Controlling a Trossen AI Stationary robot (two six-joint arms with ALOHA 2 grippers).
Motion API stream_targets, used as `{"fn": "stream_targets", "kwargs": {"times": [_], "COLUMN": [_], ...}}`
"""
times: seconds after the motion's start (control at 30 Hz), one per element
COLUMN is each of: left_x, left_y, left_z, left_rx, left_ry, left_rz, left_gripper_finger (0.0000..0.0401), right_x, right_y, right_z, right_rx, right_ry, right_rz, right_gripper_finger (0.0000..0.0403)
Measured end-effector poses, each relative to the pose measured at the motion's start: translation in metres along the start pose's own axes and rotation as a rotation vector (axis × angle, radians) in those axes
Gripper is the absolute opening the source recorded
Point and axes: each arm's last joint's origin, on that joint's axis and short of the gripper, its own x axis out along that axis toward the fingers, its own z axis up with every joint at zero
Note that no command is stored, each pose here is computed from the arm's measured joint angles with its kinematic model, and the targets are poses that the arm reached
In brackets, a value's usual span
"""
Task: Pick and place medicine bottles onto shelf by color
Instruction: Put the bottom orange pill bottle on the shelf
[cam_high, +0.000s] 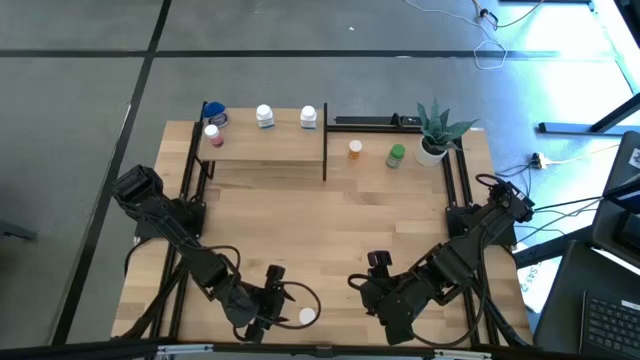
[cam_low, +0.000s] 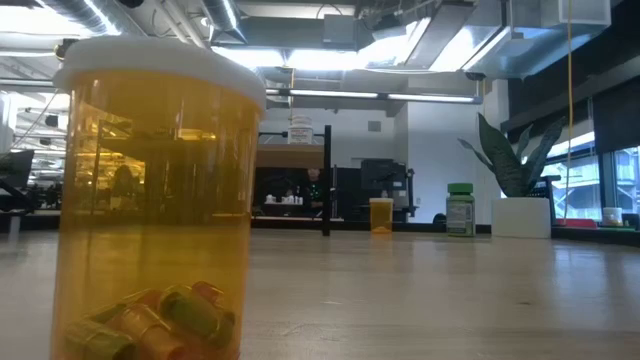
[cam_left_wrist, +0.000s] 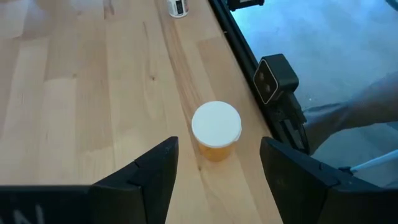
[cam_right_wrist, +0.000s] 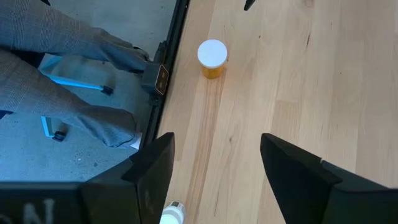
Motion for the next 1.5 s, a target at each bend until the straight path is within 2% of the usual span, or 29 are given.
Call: {"fn": "stream_targets", "kwargs": {"times": [0.13, 0.37, 0.67, 0.8, 1.33, 1.5], "left_x": [0.000, 0.000, 0.004, 0.013, 0.050, 0.051], "left_y": [0.000, -0.001, 0.003, 0.007, 0.007, 0.007], "left_z": [0.000, 0.000, 0.000, 0.000, -0.010, -0.010], "left_rx": [-0.086, -0.064, -0.096, -0.087, -0.068, -0.069], "left_ry": [0.000, 0.015, 0.011, -0.003, 0.041, 0.039], "left_rz": [0.000, -0.043, -0.027, -0.031, -0.027, -0.028], "left_gripper_finger": [0.0221, 0.0230, 0.0309, 0.0327, 0.0331, 0.0332], "right_x": [0.000, 0.000, 0.000, 0.000, 0.000, 0.000], "right_y": [0.000, 0.000, 0.000, 0.000, 0.001, 0.001], "right_z": [0.000, 0.000, 0.000, 0.000, 0.001, 0.001], "right_rx": [-0.001, 0.000, 0.000, 0.000, 0.003, 0.003], "right_ry": [0.000, 0.000, 0.000, -0.002, -0.012, -0.012], "right_rz": [0.000, 0.000, 0.000, 0.001, 0.007, 0.007], "right_gripper_finger": [0.0240, 0.0240, 0.0240, 0.0240, 0.0240, 0.0240]}}
